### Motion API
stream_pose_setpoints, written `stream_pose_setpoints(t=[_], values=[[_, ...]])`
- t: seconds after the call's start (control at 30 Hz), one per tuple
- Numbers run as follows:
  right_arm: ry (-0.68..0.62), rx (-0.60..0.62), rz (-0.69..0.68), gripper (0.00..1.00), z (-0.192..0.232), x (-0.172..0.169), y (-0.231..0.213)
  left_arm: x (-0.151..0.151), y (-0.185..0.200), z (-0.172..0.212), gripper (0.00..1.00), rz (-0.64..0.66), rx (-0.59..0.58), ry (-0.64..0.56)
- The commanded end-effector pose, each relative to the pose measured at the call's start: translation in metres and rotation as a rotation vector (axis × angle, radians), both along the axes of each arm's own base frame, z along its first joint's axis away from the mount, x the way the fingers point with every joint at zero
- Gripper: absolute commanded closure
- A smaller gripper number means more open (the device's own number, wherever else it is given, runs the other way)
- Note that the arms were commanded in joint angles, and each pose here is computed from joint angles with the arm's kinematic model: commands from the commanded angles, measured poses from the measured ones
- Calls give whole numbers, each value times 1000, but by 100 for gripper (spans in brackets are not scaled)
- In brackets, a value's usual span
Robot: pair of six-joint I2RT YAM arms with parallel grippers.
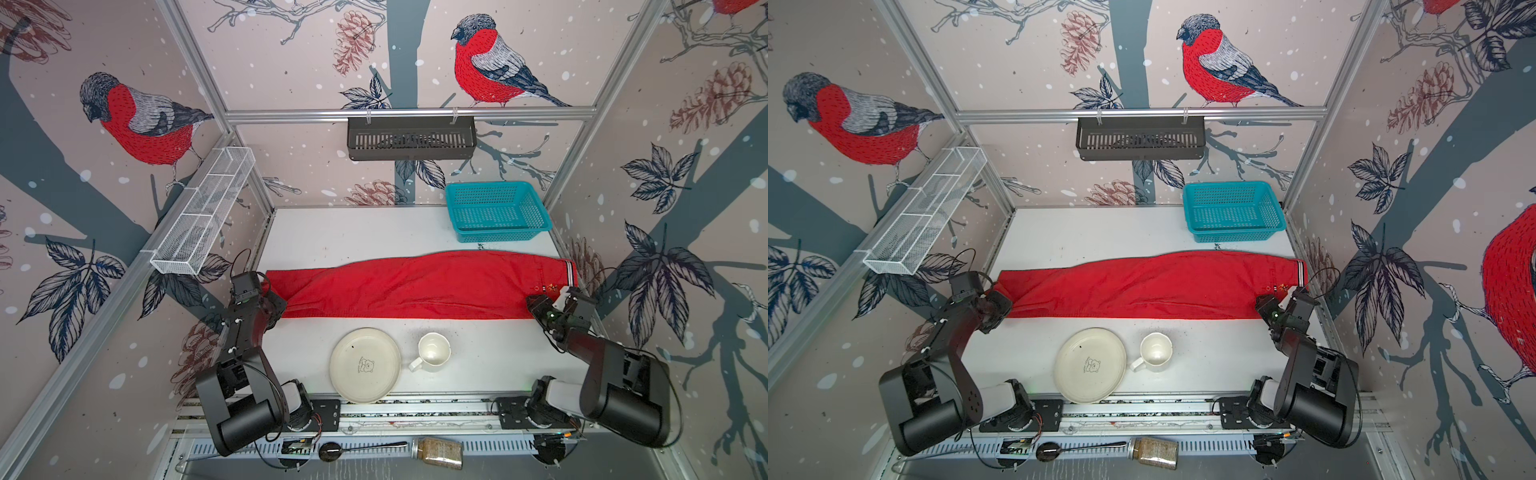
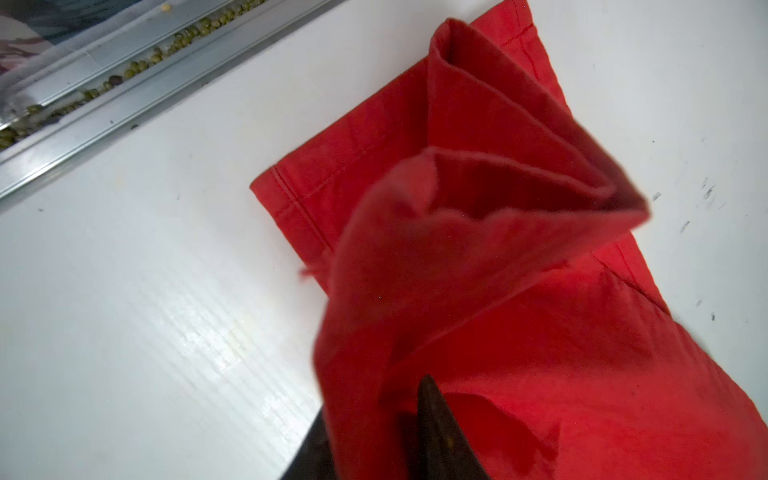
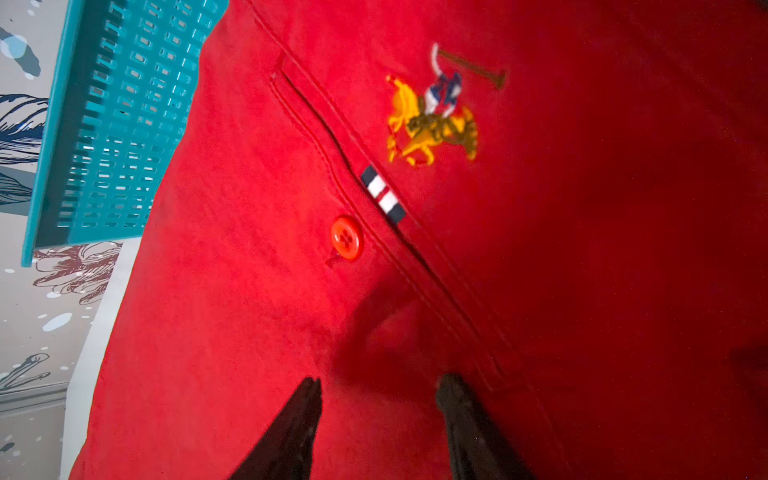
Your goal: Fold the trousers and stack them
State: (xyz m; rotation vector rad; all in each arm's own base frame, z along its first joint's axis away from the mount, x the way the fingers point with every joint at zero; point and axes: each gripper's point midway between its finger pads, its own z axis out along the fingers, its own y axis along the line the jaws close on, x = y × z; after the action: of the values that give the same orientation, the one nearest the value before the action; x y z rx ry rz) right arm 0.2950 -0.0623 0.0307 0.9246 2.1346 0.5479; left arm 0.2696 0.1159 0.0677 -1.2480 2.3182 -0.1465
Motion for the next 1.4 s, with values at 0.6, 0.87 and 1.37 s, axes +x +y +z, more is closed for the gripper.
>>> stream_pose_setpoints(t=[0.6,0.87,1.37], values=[[146,11,-28,46,-15,-23,0,40,41,118,21,-198,341,-40],[151,27,-8,46,-15,-24,5,62,14,77,27,-421,335,176],[180,54,26,46,-26,-26,15,39,26,19,75,-410,310,408]])
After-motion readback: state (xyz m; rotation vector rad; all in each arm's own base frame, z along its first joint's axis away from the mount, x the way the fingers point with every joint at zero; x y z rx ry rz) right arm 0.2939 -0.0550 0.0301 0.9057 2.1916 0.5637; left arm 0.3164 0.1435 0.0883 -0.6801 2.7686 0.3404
